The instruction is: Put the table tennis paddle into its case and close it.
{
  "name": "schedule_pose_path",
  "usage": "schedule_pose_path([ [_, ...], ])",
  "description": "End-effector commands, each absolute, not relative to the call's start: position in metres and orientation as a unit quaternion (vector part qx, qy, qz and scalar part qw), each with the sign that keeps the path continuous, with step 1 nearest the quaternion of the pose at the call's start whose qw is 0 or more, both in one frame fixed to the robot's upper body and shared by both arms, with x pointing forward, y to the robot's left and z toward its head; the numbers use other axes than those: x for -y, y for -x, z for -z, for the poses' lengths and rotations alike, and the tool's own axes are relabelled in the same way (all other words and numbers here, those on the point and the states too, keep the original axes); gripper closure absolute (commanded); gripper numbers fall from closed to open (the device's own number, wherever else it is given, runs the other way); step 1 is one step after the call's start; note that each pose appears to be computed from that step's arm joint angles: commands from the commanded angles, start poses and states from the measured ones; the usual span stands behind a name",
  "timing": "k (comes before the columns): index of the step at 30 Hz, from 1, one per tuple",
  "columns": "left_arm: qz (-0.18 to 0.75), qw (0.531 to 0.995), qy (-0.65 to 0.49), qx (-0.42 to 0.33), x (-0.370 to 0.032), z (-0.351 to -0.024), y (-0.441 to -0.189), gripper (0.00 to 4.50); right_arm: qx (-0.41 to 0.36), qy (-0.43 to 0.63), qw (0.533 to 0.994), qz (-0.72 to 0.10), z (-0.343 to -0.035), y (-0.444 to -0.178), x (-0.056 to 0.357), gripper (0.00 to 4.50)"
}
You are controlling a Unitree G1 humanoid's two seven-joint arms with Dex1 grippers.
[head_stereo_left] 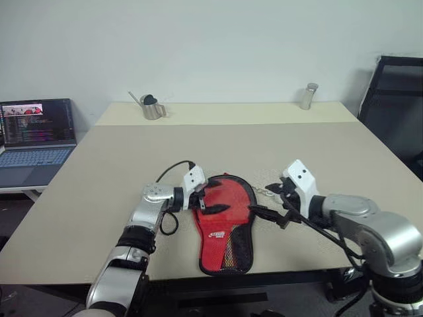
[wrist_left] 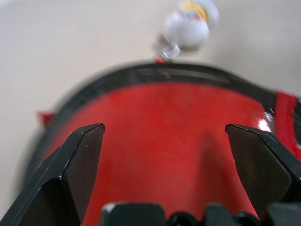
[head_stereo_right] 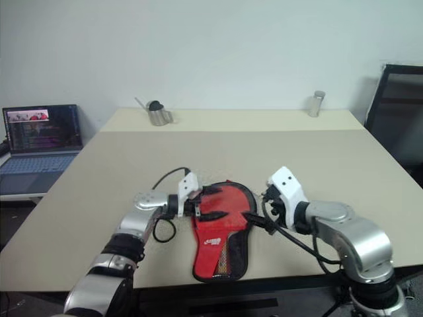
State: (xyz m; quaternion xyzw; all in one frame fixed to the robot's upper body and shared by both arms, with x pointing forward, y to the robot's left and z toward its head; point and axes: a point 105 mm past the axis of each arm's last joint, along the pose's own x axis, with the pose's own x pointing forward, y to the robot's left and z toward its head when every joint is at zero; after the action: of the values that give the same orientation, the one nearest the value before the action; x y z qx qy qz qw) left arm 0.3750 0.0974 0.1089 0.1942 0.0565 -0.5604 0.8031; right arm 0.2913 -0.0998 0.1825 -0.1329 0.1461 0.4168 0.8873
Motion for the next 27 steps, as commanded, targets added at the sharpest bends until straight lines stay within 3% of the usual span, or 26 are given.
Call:
schedule_pose_path([
  [1, 0.546, 0.805, -0.224, -0.05, -0.098, -0.117, -0.38, 0.03, -0.105, 0.178, 0.882, -0.424, -0.204, -0.297, 0.109, 0.0],
  [11, 0.544, 0.806, -0.221, -0.076, -0.089, -0.106, -0.386, 0.03, -0.114, 0.43, 0.808, -0.387, -0.169, -0.341, 0.153, 0.0],
  [24, 0.572, 0.785, -0.223, -0.085, -0.078, -0.1, -0.379, 0.03, -0.166, 0.446, 0.791, -0.384, -0.129, -0.38, 0.172, 0.0],
  [27, 0.582, 0.773, -0.233, -0.095, -0.078, -0.096, -0.376, 0.0, -0.18, 0.433, 0.796, -0.383, -0.125, -0.382, 0.174, 0.9],
])
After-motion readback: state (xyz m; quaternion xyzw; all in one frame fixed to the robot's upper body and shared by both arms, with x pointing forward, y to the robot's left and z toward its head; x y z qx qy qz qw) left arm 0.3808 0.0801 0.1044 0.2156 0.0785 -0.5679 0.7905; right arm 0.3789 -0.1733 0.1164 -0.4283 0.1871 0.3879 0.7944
